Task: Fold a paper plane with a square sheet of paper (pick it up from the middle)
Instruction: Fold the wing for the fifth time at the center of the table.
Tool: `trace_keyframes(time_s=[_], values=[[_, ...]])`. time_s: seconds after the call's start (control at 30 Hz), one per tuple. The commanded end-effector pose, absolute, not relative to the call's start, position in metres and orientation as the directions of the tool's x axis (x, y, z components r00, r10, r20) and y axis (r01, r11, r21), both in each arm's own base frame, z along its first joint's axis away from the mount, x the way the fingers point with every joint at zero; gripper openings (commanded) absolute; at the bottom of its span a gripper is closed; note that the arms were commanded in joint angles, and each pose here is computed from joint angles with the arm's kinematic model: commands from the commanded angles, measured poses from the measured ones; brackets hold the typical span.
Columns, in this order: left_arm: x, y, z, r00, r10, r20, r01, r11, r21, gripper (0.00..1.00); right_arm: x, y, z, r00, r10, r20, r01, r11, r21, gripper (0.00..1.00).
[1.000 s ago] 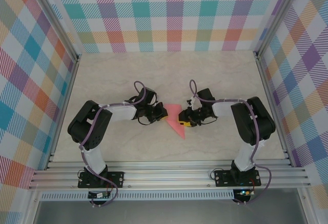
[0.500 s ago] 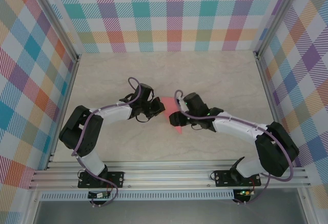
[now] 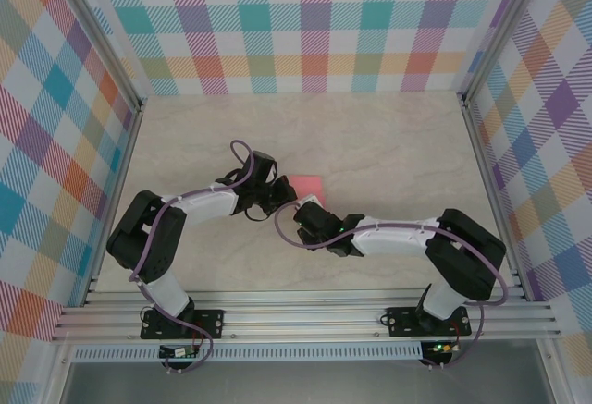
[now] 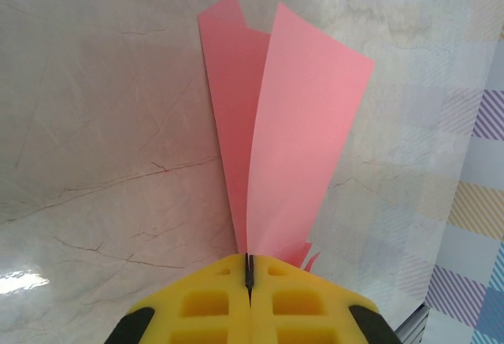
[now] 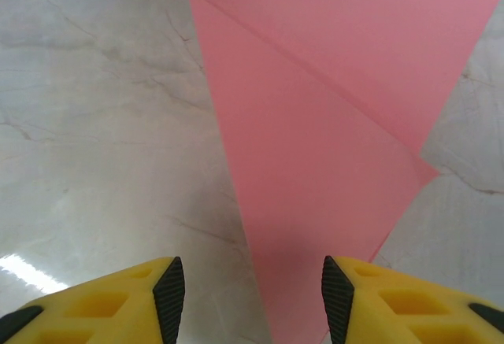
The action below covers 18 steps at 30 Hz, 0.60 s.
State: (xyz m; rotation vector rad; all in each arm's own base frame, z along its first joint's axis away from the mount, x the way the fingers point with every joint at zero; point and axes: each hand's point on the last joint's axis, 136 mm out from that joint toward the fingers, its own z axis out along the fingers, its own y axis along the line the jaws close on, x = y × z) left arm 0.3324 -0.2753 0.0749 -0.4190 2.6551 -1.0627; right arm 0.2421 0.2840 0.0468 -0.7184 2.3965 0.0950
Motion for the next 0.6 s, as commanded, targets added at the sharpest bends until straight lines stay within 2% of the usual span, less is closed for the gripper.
trace_keyframes(time_s=[0.0,0.57], values=[[0.331,-0.265,0.071,-0.92,-0.378,-0.099,-0.21,0.693,-0.69,0.0,0.261,0.286,0.062,-0.598,-0.481,-0.642,-0.479,0.856,-0.195,0.5],[0.33,-0.264,0.071,-0.921,-0.377,-0.094,-0.215,0.698,-0.683,0.0,0.258,0.282,0.041,-0.616,-0.499,-0.609,-0.477,0.852,-0.215,0.37]])
